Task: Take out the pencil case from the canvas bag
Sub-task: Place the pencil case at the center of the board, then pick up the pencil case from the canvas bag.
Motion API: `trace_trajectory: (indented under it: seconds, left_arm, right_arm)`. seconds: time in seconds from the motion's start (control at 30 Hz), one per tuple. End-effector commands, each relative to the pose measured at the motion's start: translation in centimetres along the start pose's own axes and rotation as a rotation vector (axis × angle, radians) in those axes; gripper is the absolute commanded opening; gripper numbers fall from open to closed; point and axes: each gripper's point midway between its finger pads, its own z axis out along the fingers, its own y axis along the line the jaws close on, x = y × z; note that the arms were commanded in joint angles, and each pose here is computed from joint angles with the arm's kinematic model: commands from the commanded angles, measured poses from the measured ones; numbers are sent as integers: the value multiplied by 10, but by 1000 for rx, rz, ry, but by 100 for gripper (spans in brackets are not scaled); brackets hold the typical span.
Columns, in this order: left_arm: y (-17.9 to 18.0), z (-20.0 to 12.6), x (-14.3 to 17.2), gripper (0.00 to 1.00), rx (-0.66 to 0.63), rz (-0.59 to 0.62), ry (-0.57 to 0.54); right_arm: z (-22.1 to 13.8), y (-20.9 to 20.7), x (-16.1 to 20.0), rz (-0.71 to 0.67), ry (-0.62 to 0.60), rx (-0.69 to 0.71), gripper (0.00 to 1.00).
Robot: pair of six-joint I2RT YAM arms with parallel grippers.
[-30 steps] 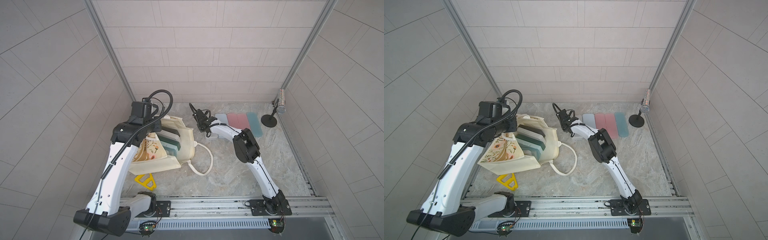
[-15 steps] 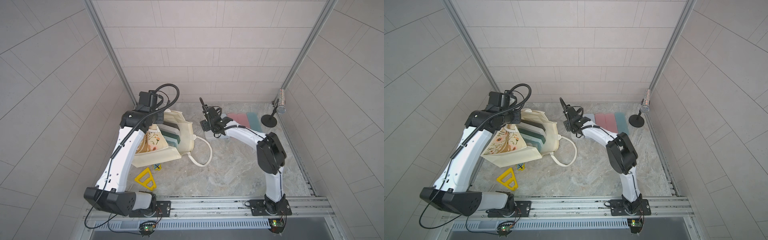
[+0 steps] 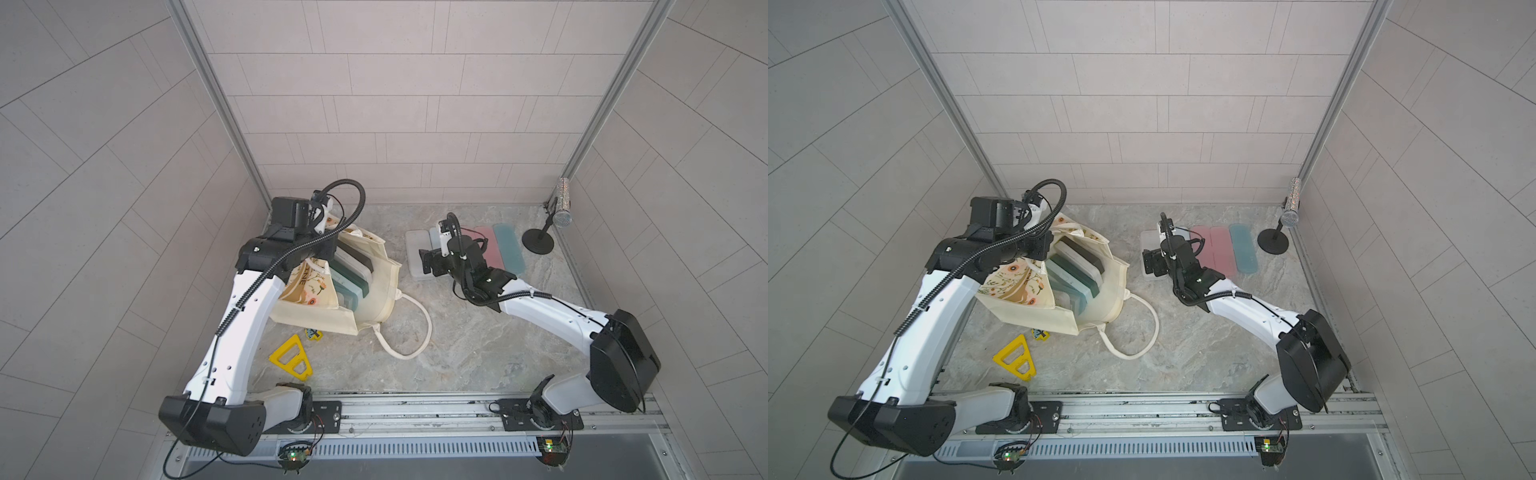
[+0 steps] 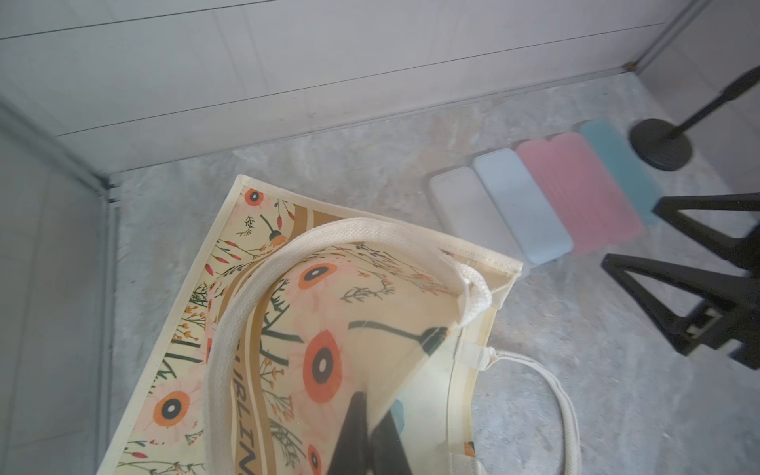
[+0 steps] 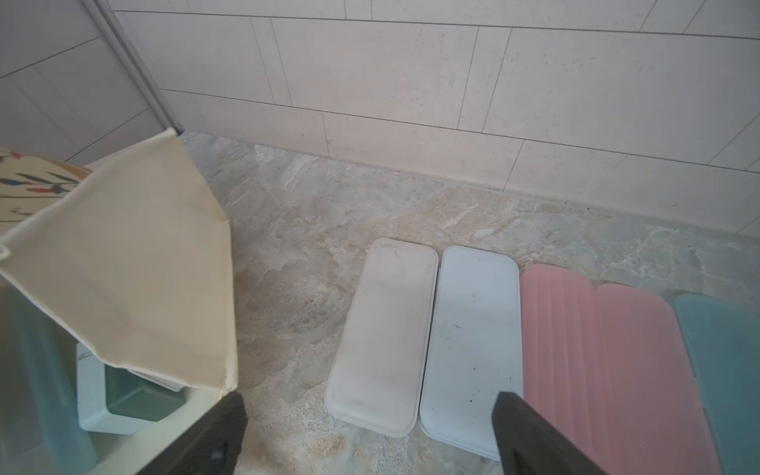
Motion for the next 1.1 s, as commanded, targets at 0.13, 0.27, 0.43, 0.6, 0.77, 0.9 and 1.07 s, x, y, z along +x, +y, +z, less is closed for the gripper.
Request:
trace_trajectory:
  seconds: [0.13, 0.27, 0.43, 0.6, 0.77, 0.9, 1.07]
  left_arm:
    - [-42, -14, -23, 0, 210, 22, -211]
    - [-35, -6, -2, 0, 178, -11, -188]
    - [-25, 0, 7, 0, 123, -32, -182]
    - [-14, 8, 10, 0, 66, -80, -182]
    - [-6, 18, 9, 0, 35, -178, -130]
    - [-9, 31, 12, 0, 67, -255, -75]
    - [-3, 47, 28, 0, 42, -314, -6]
  right_arm:
    - [-57, 39, 9, -47, -116, -192, 82]
    - [-85, 81, 45, -177, -109, -270, 77]
    - [-100, 133, 84, -315, -77, -363, 72]
    - [-77, 155, 109, -354, -32, -346, 69]
    - [-48, 172, 110, -335, -38, -308, 68]
    - [-26, 178, 106, -303, -45, -268, 68]
    - [2, 173, 96, -250, -57, -216, 69]
